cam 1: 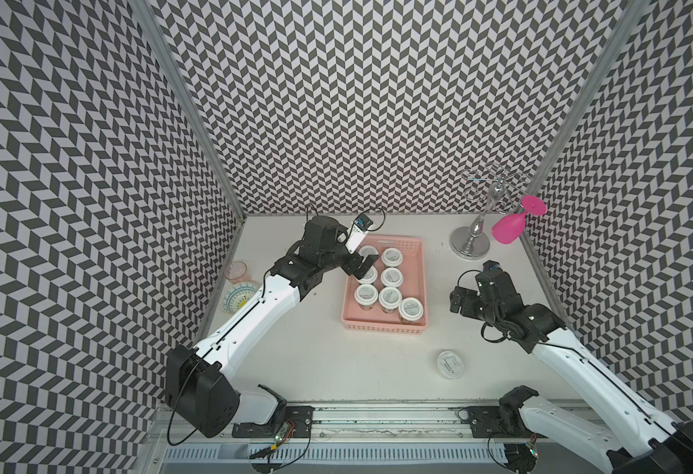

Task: Put the yogurt in the basket
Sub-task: Place the yogurt in the basket, then pick up the yogurt from the center of the board.

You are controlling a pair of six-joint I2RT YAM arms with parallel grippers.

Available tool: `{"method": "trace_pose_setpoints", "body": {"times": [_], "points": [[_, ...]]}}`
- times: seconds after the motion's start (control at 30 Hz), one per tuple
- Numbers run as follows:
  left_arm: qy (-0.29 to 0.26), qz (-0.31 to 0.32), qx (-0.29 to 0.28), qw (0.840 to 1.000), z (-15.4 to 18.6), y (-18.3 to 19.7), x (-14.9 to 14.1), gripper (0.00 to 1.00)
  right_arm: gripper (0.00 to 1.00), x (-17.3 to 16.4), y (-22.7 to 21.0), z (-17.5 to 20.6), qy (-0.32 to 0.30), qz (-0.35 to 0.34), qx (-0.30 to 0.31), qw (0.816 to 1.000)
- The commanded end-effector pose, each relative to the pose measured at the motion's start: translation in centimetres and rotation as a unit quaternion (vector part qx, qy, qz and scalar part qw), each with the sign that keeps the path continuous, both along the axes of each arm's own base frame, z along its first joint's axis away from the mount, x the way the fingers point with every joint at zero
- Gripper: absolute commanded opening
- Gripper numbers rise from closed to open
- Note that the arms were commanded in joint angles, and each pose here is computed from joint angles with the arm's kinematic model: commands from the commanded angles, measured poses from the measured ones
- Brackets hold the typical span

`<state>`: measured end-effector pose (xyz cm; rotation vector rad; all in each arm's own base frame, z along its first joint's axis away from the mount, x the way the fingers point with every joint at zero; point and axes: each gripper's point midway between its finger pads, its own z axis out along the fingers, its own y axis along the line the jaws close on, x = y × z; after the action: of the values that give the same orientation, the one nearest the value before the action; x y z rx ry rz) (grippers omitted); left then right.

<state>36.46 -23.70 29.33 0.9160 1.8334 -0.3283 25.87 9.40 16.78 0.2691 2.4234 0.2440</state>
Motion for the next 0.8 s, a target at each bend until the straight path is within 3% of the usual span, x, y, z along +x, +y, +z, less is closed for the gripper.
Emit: {"method": "trace_pose_setpoints", "body": {"times": [0.0,0.37,0.77], "points": [[-0.003,0.021,-0.032,0.999,1.3,1.3,0.2,1.0,0.95,-2.2,1.0,-1.3,0.035,-0.006,0.02,0.999],[0.013,0.101,-0.082,0.991,1.4,8.4,2.3,1.0,0.95,-8.0,3.0,-4.0,0.102,0.005,0.04,0.994],[0.028,0.143,-0.13,0.981,0.9,13.2,3.1,1.0,0.95,-11.2,2.8,-5.9,0.152,0.023,0.021,0.988]]}}
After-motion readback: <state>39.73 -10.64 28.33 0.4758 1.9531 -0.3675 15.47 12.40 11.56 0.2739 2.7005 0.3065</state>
